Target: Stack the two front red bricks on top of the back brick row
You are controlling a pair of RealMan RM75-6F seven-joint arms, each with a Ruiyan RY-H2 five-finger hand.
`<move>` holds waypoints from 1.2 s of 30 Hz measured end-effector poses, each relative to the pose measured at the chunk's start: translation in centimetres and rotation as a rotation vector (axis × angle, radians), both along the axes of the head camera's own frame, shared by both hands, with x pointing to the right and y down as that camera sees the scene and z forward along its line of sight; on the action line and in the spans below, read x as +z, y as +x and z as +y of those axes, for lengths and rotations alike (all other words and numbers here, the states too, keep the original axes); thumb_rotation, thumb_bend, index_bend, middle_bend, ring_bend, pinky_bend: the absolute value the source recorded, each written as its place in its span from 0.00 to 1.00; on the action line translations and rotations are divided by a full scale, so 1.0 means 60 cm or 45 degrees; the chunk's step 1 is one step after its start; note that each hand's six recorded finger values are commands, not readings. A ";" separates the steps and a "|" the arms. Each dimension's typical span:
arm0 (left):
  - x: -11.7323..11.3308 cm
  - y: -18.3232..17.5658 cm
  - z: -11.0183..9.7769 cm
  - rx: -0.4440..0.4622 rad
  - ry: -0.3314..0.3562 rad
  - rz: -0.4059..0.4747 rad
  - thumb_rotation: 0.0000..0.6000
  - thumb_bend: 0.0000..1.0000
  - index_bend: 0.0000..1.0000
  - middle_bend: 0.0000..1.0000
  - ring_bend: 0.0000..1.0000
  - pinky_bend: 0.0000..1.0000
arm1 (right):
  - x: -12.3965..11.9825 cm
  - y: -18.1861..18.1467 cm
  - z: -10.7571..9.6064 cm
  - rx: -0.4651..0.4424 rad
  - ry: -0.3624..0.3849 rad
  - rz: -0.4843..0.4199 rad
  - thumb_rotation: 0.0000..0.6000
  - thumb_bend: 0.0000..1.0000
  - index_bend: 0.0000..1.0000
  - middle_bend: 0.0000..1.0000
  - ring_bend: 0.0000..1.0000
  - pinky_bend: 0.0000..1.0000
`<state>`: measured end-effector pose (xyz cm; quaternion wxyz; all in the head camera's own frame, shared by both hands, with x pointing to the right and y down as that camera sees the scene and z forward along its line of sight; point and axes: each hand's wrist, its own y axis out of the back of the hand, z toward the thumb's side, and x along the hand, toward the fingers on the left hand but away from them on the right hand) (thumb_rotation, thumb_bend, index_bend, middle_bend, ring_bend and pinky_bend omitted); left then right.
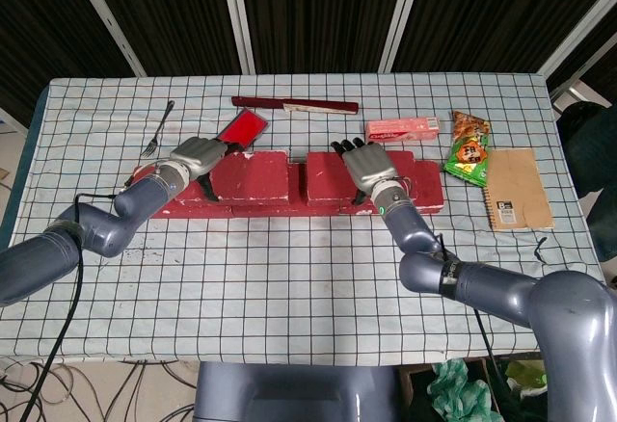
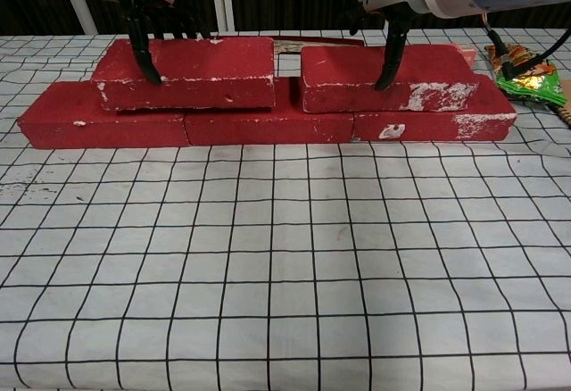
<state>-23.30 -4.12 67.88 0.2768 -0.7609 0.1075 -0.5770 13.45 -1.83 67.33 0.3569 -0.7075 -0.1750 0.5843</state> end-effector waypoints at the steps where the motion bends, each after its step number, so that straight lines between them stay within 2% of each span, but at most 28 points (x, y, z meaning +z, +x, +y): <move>1: 0.000 0.001 0.000 -0.001 -0.002 0.001 1.00 0.21 0.17 0.21 0.10 0.21 | -0.002 0.000 0.000 0.002 0.001 -0.002 1.00 0.03 0.01 0.07 0.06 0.19; 14: 0.008 0.021 0.001 -0.012 -0.032 0.008 1.00 0.21 0.17 0.20 0.10 0.21 | -0.014 0.009 -0.003 0.015 0.010 -0.010 1.00 0.02 0.01 0.07 0.06 0.19; 36: 0.014 0.040 -0.006 -0.016 -0.032 -0.003 1.00 0.20 0.17 0.20 0.10 0.21 | -0.018 0.024 -0.007 0.024 0.025 -0.006 1.00 0.02 0.01 0.07 0.05 0.19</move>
